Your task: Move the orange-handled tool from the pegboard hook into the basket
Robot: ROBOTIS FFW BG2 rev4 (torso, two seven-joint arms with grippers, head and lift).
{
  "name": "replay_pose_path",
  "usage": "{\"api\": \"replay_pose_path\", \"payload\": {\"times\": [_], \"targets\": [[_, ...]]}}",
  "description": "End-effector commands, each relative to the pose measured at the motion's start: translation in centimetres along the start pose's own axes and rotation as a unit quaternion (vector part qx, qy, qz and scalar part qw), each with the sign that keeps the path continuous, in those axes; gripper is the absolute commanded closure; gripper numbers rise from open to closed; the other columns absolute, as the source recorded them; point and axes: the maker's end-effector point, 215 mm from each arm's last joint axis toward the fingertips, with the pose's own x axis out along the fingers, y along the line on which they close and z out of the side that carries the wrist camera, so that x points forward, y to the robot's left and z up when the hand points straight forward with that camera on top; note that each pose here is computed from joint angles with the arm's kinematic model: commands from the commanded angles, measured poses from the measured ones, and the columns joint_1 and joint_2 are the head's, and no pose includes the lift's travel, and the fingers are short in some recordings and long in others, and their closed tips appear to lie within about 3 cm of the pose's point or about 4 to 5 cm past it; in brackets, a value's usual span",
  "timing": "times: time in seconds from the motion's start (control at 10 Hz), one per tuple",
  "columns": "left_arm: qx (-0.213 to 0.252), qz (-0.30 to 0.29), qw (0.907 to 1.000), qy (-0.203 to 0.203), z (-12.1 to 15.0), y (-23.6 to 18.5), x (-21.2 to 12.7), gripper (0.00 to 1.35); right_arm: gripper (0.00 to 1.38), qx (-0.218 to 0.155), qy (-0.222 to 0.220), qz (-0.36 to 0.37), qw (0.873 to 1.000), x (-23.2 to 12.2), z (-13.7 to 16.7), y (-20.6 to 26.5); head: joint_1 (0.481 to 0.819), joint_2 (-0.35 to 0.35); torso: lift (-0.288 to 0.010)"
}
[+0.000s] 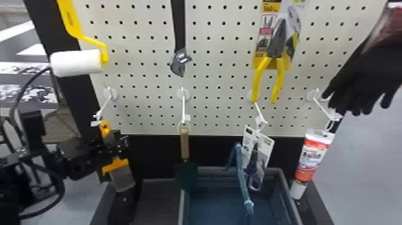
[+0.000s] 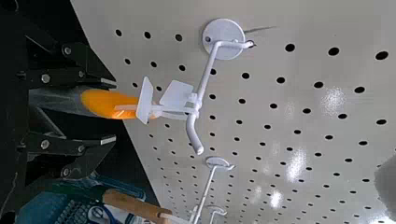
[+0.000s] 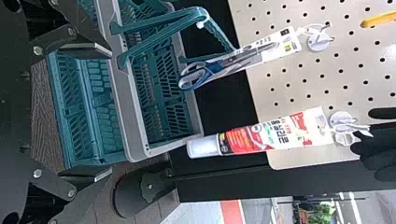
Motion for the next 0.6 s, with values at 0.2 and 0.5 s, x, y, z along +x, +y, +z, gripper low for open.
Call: {"api": "replay_pose_path", "payload": {"times": [0.2, 0.5], "targets": [[0.0, 0.003, 1.0, 0.001, -0.08, 0.06, -0.17, 0.55, 0.4, 0.001, 0.0, 0.0, 1.0, 0.0, 0.0, 0.0, 0.549, 0.0, -0.1], [-0.003, 0.008, 1.0, 0.004, -0.04, 0.55, -0.46, 0.49, 0.4, 0.001, 0.0, 0.0, 1.0, 0.0, 0.0, 0.0, 0.549, 0.0, -0.1]]}}
